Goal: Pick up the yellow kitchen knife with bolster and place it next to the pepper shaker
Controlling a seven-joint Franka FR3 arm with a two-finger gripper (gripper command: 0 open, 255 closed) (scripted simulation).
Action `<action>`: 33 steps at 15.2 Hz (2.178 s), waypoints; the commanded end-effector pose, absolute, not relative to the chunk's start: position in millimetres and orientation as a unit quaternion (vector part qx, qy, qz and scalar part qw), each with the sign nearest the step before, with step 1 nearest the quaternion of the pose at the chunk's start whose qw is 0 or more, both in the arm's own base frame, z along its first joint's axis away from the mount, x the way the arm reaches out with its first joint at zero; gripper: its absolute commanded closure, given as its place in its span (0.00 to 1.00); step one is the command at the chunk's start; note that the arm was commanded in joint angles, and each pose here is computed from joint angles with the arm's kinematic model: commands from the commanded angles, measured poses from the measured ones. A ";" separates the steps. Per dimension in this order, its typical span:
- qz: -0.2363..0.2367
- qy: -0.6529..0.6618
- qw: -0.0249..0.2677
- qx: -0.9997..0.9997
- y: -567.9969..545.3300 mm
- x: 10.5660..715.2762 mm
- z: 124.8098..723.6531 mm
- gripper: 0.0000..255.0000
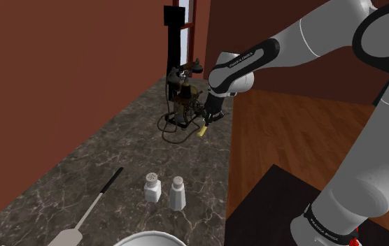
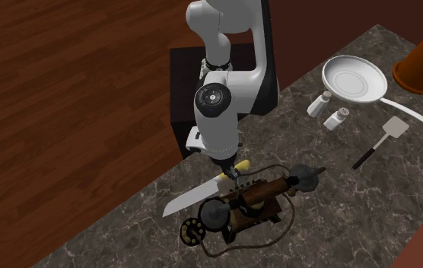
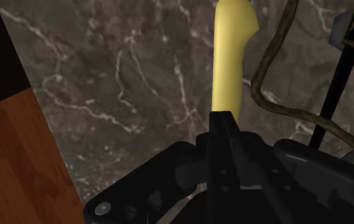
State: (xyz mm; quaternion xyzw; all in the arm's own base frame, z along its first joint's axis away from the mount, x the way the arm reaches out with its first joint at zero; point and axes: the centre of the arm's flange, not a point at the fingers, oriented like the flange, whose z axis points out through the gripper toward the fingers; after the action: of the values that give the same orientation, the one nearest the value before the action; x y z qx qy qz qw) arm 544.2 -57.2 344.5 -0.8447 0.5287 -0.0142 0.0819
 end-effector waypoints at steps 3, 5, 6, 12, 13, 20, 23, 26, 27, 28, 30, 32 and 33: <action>-0.014 0.529 0.082 -0.845 -57.2 544.2 344.5 0.00; -0.005 0.535 0.025 -0.845 -56.2 567.6 366.5 0.00; -0.001 0.537 -0.004 -0.843 -55.1 579.8 376.8 0.00; -0.001 0.537 -0.007 -0.843 -55.3 580.7 351.2 0.00; -0.001 0.537 -0.007 -0.843 -55.3 580.7 345.9 0.00; -0.001 0.537 -0.007 -0.843 -55.4 580.7 337.6 0.00; -0.001 0.537 -0.007 -0.843 -55.4 580.7 337.7 1.00; -0.001 0.537 -0.007 -0.843 -55.4 580.7 337.7 1.00; -0.001 0.537 -0.007 -0.843 -55.4 580.7 337.7 1.00; -0.001 0.537 -0.007 -0.843 -55.4 580.7 337.7 1.00; -0.001 0.537 -0.007 -0.843 -55.4 580.7 337.7 1.00; -0.001 0.537 -0.007 -0.843 -55.4 580.7 337.7 1.00; -0.001 0.537 -0.007 -0.843 -55.4 580.6 342.9 1.00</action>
State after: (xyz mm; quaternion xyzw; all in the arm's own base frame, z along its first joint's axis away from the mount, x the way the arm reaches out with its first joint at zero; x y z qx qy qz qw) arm 580.4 -55.8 340.1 -0.8433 0.5375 -0.0006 -0.0066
